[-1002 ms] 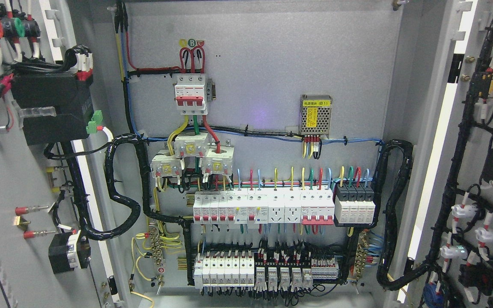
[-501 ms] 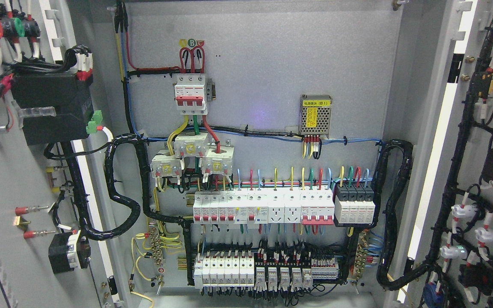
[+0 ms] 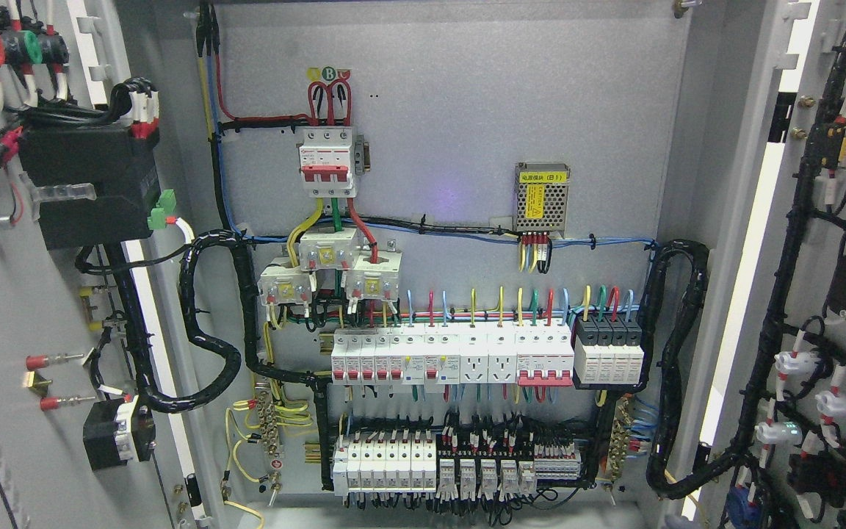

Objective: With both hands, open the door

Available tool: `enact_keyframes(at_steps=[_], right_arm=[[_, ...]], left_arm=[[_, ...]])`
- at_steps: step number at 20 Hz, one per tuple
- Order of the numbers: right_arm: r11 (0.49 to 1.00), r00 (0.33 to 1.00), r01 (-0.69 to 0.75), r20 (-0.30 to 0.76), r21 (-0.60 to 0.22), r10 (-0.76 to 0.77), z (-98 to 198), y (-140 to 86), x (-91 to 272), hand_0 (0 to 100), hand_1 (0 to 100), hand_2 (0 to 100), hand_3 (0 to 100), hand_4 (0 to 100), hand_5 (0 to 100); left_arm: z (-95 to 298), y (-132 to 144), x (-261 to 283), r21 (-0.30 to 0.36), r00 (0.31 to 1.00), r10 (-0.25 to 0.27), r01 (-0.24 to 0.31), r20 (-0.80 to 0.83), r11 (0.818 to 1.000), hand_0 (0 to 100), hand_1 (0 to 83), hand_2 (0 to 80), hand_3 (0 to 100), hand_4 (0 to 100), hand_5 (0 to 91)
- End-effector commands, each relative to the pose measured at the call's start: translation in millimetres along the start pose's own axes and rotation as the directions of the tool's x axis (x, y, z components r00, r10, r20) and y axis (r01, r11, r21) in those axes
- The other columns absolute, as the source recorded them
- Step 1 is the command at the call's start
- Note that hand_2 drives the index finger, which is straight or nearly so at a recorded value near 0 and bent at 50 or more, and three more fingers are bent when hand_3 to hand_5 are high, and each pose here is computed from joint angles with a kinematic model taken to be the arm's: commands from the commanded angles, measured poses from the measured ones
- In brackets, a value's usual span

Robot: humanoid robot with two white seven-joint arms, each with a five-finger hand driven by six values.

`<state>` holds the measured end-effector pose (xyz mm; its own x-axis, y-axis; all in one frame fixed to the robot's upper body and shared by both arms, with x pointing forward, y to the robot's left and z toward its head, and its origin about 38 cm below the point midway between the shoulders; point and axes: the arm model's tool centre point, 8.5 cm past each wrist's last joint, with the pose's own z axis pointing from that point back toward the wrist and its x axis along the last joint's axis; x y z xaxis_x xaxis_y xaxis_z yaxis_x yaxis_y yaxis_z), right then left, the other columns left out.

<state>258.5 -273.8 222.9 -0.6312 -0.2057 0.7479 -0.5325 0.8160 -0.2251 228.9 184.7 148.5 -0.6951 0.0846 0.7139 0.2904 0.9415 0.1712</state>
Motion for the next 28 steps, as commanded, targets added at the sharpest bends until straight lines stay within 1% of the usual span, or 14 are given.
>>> enact_keyframes(at_steps=[1,4,7,11,13,15,16,18,21,23,28], right_arm=[[1.0,1.0,-0.028,0.0,-0.006,0.028,1,-15,9,38,0,0,0,0,0],[1.0,1.0,-0.022,-0.006,-0.022,0.022,4,-20,9,38,0,0,0,0,0],[0.999,1.0,-0.023,-0.01,-0.03,0.023,6,-23,9,38,0,0,0,0,0],[0.998,0.999,-0.032,-0.026,-0.047,0.031,10,-29,6,38,0,0,0,0,0],[0.998,0.999,-0.034,-0.034,-0.059,0.032,13,-32,6,38,0,0,0,0,0],[0.995,1.0,-0.009,-0.023,-0.099,0.006,17,-39,7,38,0,0,0,0,0],[0.993,1.0,0.0,-0.024,-0.119,-0.003,20,-43,8,38,0,0,0,0,0],[0.991,0.999,-0.004,-0.032,-0.132,0.0,24,-46,10,38,0,0,0,0,0],[0.99,0.999,-0.002,-0.044,-0.138,-0.004,29,-45,10,38,0,0,0,0,0],[0.99,0.999,0.0,-0.046,-0.14,-0.006,31,-43,9,38,0,0,0,0,0],[0.989,0.999,-0.002,-0.053,-0.148,-0.006,36,-42,10,38,0,0,0,0,0]], left_arm=[[-13,8,51,0.085,0.882,-0.139,0.113,0.449,0.99,0,0.0,0.0,0,0,0.0],[-9,18,55,0.111,0.861,-0.188,0.153,0.474,0.982,0,0.0,0.0,0,0,0.0],[-5,27,57,0.136,0.848,-0.219,0.174,0.483,0.975,0,0.0,0.0,0,0,0.0],[-4,31,59,0.157,0.841,-0.23,0.174,0.49,0.972,0,0.0,0.0,0,0,0.0],[-4,34,64,0.176,0.826,-0.239,0.172,0.51,0.969,0,0.0,0.0,0,0,0.0],[-2,35,66,0.181,0.813,-0.243,0.172,0.528,0.968,0,0.0,0.0,0,0,0.0],[1,37,68,0.194,0.81,-0.238,0.156,0.536,0.968,0,0.0,0.0,0,0,0.0],[5,41,70,0.21,0.803,-0.231,0.135,0.549,0.968,0,0.0,0.0,0,0,0.0],[7,49,72,0.222,0.802,-0.227,0.12,0.552,0.968,0,0.0,0.0,0,0,0.0],[9,58,73,0.24,0.798,-0.256,0.144,0.546,0.96,0,0.0,0.0,0,0,0.0],[14,70,76,0.259,0.795,-0.282,0.163,0.537,0.952,0,0.0,0.0,0,0,0.0]])
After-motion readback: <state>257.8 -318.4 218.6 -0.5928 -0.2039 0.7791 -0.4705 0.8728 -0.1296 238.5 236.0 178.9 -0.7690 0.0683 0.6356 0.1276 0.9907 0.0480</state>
